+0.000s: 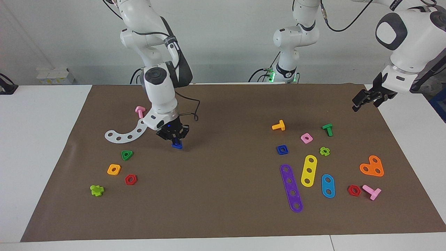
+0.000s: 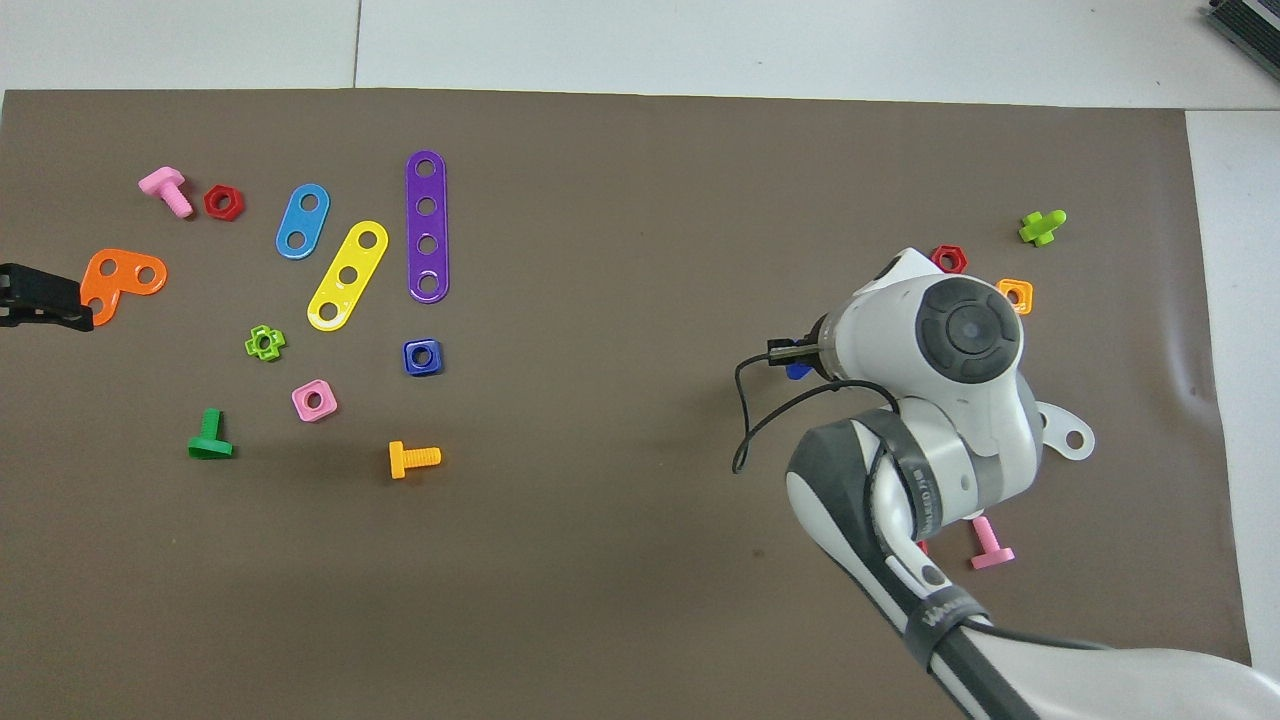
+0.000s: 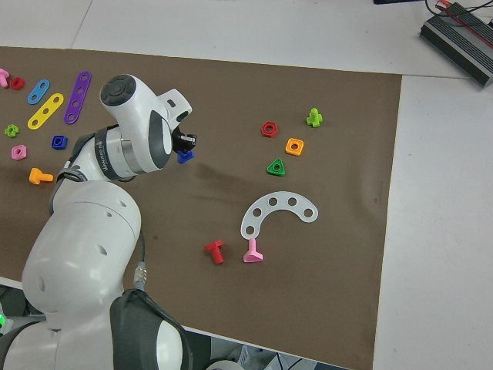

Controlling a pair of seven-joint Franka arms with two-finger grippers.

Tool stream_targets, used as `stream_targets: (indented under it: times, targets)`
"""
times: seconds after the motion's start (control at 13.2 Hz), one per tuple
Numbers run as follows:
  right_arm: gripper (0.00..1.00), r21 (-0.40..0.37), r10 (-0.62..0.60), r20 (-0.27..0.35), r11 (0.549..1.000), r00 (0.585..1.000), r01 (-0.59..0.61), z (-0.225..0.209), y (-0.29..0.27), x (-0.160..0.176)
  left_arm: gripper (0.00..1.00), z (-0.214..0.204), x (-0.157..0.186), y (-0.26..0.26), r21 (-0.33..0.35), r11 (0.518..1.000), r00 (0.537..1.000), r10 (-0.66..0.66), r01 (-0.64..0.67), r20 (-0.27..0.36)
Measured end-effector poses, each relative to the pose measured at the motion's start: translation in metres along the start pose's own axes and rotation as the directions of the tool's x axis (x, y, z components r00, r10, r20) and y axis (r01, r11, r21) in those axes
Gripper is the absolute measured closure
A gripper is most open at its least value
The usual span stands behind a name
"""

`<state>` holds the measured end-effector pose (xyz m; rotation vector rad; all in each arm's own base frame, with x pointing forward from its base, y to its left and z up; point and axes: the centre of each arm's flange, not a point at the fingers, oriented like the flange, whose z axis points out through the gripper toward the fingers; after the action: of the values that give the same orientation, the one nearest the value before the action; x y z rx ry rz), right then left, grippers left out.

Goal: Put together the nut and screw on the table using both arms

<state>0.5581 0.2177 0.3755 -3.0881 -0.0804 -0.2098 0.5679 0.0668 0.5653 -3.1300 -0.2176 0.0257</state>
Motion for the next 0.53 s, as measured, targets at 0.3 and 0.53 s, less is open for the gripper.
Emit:
stream_targets:
  times: [0.3,0.53]
  targets:
    - [0.81,0.033,0.046,-0.006,0.998,0.999,-0.046,-0.006,-0.099,-0.006,0.0,0.0,0.0,0.0,0.0,1.0,1.0,0.0,0.0,0.0]
    - [0.81,0.008,0.075,-0.002,0.997,0.997,-0.075,0.0,-0.152,-0.009,0.0,-0.003,-0.002,0.006,0.0,1.0,1.0,0.011,-0.011,-0.003]
